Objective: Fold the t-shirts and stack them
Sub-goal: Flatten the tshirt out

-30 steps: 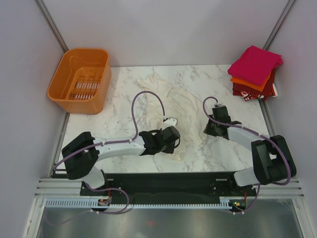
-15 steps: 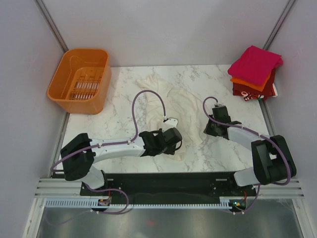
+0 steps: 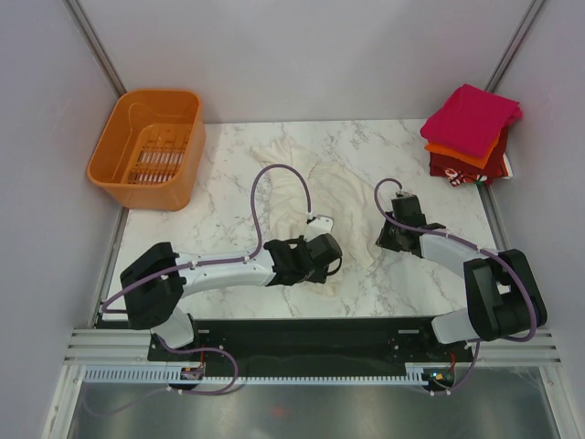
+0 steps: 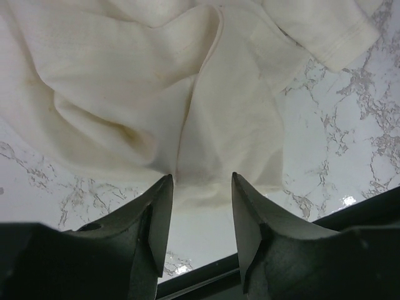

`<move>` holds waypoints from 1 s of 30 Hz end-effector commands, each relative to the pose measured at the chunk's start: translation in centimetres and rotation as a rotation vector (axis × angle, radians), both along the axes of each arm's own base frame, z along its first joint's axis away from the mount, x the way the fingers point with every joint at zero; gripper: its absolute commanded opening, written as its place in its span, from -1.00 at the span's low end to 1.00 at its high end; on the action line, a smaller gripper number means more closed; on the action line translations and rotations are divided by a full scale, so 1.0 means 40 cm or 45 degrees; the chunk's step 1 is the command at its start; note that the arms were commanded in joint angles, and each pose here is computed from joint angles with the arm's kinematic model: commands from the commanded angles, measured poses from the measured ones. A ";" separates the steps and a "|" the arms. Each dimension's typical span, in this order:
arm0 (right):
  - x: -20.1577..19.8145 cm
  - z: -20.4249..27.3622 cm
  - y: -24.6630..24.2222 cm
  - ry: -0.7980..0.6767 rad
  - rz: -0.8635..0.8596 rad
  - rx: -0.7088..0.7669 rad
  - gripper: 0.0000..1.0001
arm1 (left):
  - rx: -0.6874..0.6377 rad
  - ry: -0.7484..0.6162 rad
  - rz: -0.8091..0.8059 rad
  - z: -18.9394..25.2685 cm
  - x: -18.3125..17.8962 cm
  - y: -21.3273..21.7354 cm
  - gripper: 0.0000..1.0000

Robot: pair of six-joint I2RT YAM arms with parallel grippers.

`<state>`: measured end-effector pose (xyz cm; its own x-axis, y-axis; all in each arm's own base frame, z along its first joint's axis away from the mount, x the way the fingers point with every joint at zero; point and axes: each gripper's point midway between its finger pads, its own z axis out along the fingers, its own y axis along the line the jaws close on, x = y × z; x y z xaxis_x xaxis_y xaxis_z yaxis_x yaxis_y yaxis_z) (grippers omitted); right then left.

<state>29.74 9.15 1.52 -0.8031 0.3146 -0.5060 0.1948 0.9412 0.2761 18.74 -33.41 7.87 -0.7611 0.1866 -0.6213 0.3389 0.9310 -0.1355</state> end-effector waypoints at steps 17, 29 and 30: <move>-0.047 -0.045 -0.006 0.097 0.021 -0.017 -1.00 | 0.027 -0.080 0.007 0.026 0.009 -0.026 -0.11; -0.047 -0.045 -0.007 0.098 0.017 -0.016 -1.00 | 0.100 -0.098 0.034 0.004 0.007 -0.017 -0.24; -0.045 -0.044 -0.008 0.095 0.018 -0.018 -1.00 | 0.103 -0.102 0.037 0.004 0.008 -0.015 -0.24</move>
<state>29.74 9.16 1.51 -0.8030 0.3147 -0.5062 0.1945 0.9411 0.2765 18.12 -33.77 6.95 -0.7382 0.2518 -0.6259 0.3555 0.9337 -0.0436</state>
